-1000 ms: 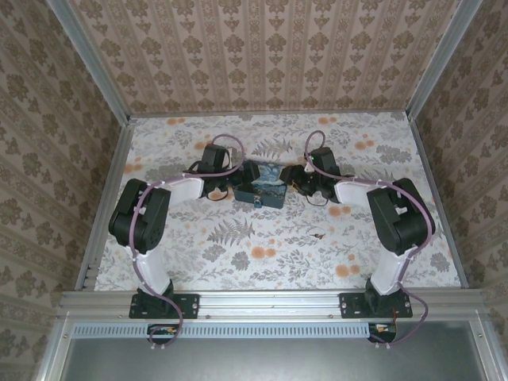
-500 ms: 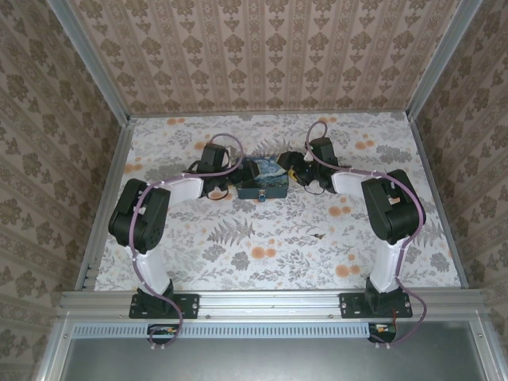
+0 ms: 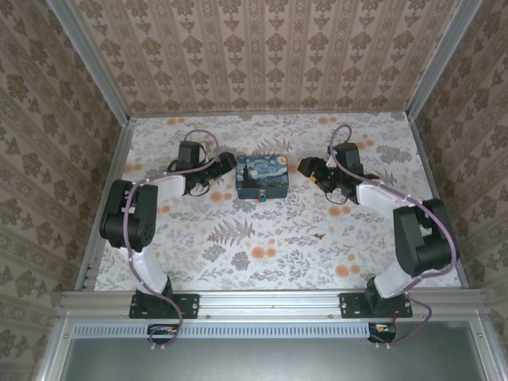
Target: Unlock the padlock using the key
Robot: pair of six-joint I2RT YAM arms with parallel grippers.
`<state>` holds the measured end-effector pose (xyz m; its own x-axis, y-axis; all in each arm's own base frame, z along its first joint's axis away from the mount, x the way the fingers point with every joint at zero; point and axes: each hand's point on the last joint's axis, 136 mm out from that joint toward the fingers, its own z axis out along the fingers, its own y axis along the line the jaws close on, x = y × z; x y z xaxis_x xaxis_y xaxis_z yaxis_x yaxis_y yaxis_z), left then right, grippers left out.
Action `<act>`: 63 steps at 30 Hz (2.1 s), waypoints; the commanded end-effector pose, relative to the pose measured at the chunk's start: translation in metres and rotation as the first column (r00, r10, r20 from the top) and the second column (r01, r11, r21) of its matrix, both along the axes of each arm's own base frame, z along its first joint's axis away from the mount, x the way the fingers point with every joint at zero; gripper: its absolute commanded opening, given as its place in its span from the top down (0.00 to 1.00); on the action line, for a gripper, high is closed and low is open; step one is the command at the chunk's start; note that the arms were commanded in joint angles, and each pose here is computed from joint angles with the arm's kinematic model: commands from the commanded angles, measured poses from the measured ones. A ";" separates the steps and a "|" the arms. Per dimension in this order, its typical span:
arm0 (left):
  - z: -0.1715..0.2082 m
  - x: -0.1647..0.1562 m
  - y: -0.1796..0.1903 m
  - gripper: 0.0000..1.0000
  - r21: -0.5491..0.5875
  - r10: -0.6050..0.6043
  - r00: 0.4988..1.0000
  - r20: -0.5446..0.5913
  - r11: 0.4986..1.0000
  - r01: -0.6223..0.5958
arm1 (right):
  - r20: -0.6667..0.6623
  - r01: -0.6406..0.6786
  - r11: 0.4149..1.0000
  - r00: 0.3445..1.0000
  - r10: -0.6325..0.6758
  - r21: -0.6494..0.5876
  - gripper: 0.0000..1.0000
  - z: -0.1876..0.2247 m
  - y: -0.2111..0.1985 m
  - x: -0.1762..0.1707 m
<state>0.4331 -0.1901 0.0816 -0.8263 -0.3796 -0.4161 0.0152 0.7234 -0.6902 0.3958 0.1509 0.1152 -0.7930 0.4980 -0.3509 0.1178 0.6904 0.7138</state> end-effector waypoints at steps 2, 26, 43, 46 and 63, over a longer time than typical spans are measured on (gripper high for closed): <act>0.037 -0.007 -0.001 0.00 -0.039 -0.020 0.998 0.051 0.999 0.022 | -0.177 -0.094 0.964 0.983 0.051 -0.248 0.29 -0.043 -0.027 -0.072; 0.074 -0.043 -0.073 0.00 -0.013 -0.193 0.977 0.094 0.981 0.195 | -0.342 -0.206 0.912 0.936 0.078 -0.355 0.43 -0.090 -0.018 -0.166; 0.082 -0.045 -0.068 0.00 -0.002 -0.176 0.978 0.116 0.984 0.178 | -0.301 -0.256 0.927 0.938 0.170 -0.273 0.46 -0.080 0.037 -0.131; 0.082 -0.046 -0.067 0.00 0.005 -0.178 0.978 0.111 0.984 0.178 | -0.276 -0.280 0.912 0.941 0.198 -0.300 0.47 -0.067 0.044 -0.126; 0.086 -0.048 -0.065 0.00 0.013 -0.182 0.977 0.114 0.983 0.182 | -0.306 -0.453 0.721 0.890 0.337 -0.524 0.41 -0.085 0.023 -0.122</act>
<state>0.3856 -0.2541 0.1518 -0.8462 -0.2350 -0.4783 0.1927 0.7018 -0.6858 0.2736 0.1754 0.0350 -0.9484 -0.0452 -0.3137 -0.1181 0.9689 0.2176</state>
